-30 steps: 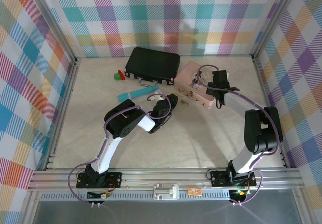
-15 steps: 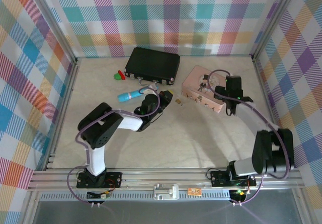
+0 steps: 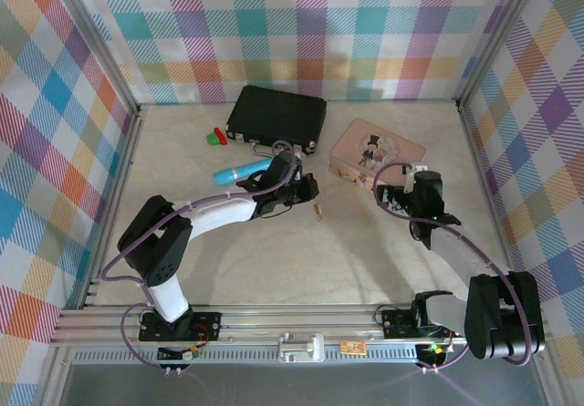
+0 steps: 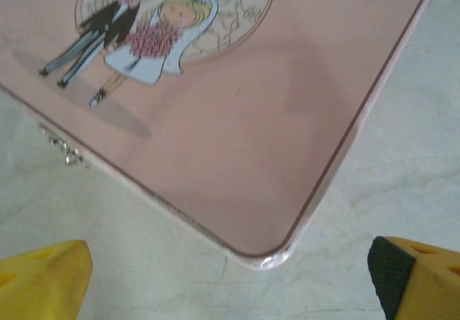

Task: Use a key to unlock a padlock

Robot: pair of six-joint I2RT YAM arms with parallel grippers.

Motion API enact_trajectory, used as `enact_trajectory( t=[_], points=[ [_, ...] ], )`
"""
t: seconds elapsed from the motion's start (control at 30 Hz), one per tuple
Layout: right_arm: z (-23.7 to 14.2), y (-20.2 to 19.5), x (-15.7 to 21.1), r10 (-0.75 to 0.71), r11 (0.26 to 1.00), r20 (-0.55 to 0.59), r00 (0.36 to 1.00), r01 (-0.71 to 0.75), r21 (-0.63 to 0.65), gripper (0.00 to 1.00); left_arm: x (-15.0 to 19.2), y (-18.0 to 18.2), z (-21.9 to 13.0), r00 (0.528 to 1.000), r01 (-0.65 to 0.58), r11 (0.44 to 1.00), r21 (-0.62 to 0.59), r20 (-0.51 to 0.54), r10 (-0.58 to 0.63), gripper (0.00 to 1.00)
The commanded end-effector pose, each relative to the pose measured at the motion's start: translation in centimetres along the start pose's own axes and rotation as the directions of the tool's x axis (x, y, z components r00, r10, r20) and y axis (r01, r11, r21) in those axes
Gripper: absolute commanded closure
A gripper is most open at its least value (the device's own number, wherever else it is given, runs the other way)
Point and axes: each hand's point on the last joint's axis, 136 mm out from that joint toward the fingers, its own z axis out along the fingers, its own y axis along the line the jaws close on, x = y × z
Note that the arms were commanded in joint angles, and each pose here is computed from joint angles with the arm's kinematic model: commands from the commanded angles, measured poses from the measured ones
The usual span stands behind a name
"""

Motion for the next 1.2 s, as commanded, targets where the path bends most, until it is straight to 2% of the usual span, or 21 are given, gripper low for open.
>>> enact_trajectory(
  t=[0.0, 0.33, 0.4, 0.47, 0.53, 0.67, 0.73, 0.93, 1.03, 1.17],
  points=[
    [-0.7, 1.1, -4.1, -0.064, 0.996, 0.179, 0.982, 0.073, -0.044, 0.01, 3.1, 2.9, 1.1, 0.988, -0.069, 0.991, -0.118, -0.148, 0.051, 1.0],
    [0.0, 1.5, -4.6, -0.13, 0.988, 0.256, 0.958, 0.146, -0.045, 0.01, 2.9, 4.3, 4.8, 0.988, -0.067, 0.982, -0.178, -0.149, 0.041, 0.99],
    [0.3, 1.5, -4.8, -0.142, 0.987, 0.272, 0.952, 0.158, -0.039, 0.01, 2.5, 4.4, 5.0, 0.989, -0.066, 0.98, -0.186, -0.139, 0.041, 0.87],
    [0.6, 1.5, -4.8, -0.142, 0.986, 0.286, 0.948, 0.159, -0.039, 0.01, 2.1, 4.2, 4.8, 0.991, -0.07, 0.979, -0.189, -0.124, 0.047, 0.66],
    [1.0, 1.5, -4.9, -0.171, 0.982, 0.303, 0.937, 0.188, -0.027, 0.01, 1.6, 4.0, 4.2, 0.993, -0.077, 0.979, -0.19, -0.104, 0.058, 0.51],
    [2.1, 2.2, -4.6, -0.172, 0.978, 0.266, 0.948, 0.197, -0.071, 0.01, -0.2, 3.2, 1.9, 0.994, -0.106, 0.977, -0.187, -0.043, 0.1, 0.2],
    [2.3, 2.2, -4.4, -0.172, 0.978, 0.259, 0.95, 0.197, -0.072, 0.01, -1.4, 2.9, 0.2, 0.991, -0.132, 0.972, -0.196, -0.003, 0.134, 0.09],
    [2.2, 2.2, -4.0, -0.172, 0.978, 0.293, 0.94, 0.2, -0.066, 0.01, -5.6, 4.4, -5.9, 0.964, -0.18, 0.944, -0.278, 0.143, 0.226, 0.04],
    [2.8, 2.1, -3.1, -0.176, 0.977, 0.296, 0.939, 0.203, -0.062, 0.01, -7.3, 7.0, -9.6, 0.94, -0.173, 0.909, -0.378, 0.212, 0.267, 0.0],
    [3.6, 2.0, -2.6, -0.176, 0.978, 0.276, 0.945, 0.2, -0.062, 0.01, -8.7, 11.1, -14.4, 0.909, -0.143, 0.851, -0.506, 0.272, 0.315, 0.0]
  ],
)
